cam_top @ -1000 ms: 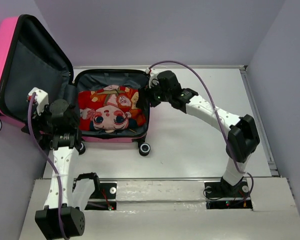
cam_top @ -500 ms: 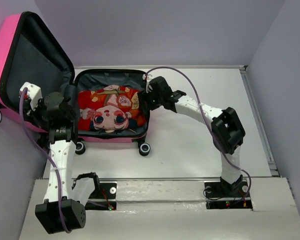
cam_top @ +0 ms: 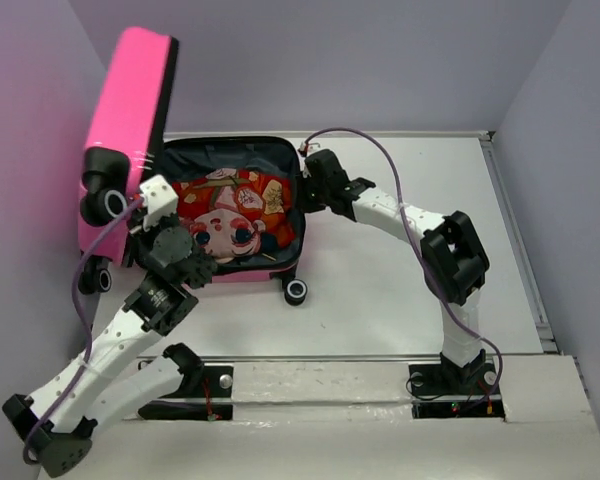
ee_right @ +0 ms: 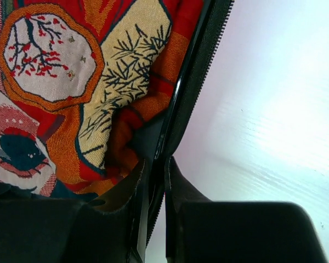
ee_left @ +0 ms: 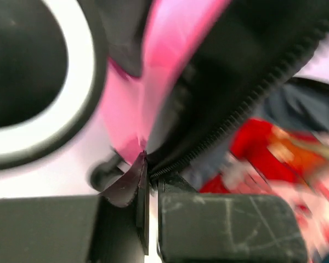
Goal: Pack the luggage
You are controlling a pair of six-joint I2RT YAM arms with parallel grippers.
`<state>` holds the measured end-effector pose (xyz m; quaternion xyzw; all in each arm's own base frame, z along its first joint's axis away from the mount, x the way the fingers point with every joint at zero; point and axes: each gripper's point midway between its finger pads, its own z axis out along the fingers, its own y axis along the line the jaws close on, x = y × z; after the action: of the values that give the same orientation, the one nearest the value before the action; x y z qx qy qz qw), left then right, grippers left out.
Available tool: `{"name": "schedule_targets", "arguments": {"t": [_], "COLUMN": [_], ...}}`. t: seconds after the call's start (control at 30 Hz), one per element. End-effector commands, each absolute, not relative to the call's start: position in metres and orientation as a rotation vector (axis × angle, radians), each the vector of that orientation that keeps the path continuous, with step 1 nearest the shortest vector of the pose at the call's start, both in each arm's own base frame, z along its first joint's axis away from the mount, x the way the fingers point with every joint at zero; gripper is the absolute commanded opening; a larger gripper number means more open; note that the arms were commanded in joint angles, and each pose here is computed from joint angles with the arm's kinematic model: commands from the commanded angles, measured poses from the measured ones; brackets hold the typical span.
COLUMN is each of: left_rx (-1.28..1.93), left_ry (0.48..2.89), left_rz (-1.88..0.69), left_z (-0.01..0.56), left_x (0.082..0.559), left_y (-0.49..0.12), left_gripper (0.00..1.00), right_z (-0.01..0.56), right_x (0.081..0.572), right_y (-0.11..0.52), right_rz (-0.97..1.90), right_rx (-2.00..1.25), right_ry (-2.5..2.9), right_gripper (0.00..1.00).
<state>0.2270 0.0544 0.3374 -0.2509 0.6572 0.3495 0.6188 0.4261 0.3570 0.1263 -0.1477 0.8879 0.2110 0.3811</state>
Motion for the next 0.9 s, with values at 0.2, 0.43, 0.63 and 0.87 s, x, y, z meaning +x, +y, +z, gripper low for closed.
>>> {"name": "schedule_targets", "arguments": {"t": [0.2,0.43,0.63,0.87], "left_rx": [-0.298,-0.155,-0.129,-0.045], "left_ry": [1.558,1.565,1.522,1.479], "left_rz": [0.324,0.084,-0.292,-0.459], "left_z": [0.327,0.352,0.411,0.468], "left_x": [0.212,0.202,0.200,0.198], "left_y": [-0.104,-0.184,-0.226,-0.257], "left_gripper": [0.06,0.11,0.79,0.88], "right_z": [0.103,0.113,0.124,0.145], "right_x": [0.405,0.408,0.416,0.433], "right_y": [0.342,0.284,0.224,0.195], "right_rz": [0.737,0.767,0.705,0.653], "right_rx": [-0.369,-0.275,-0.135,-0.086], "right_ry": [2.290,2.274,2.254,2.240], "right_gripper": [0.07,0.07,0.25,0.78]}}
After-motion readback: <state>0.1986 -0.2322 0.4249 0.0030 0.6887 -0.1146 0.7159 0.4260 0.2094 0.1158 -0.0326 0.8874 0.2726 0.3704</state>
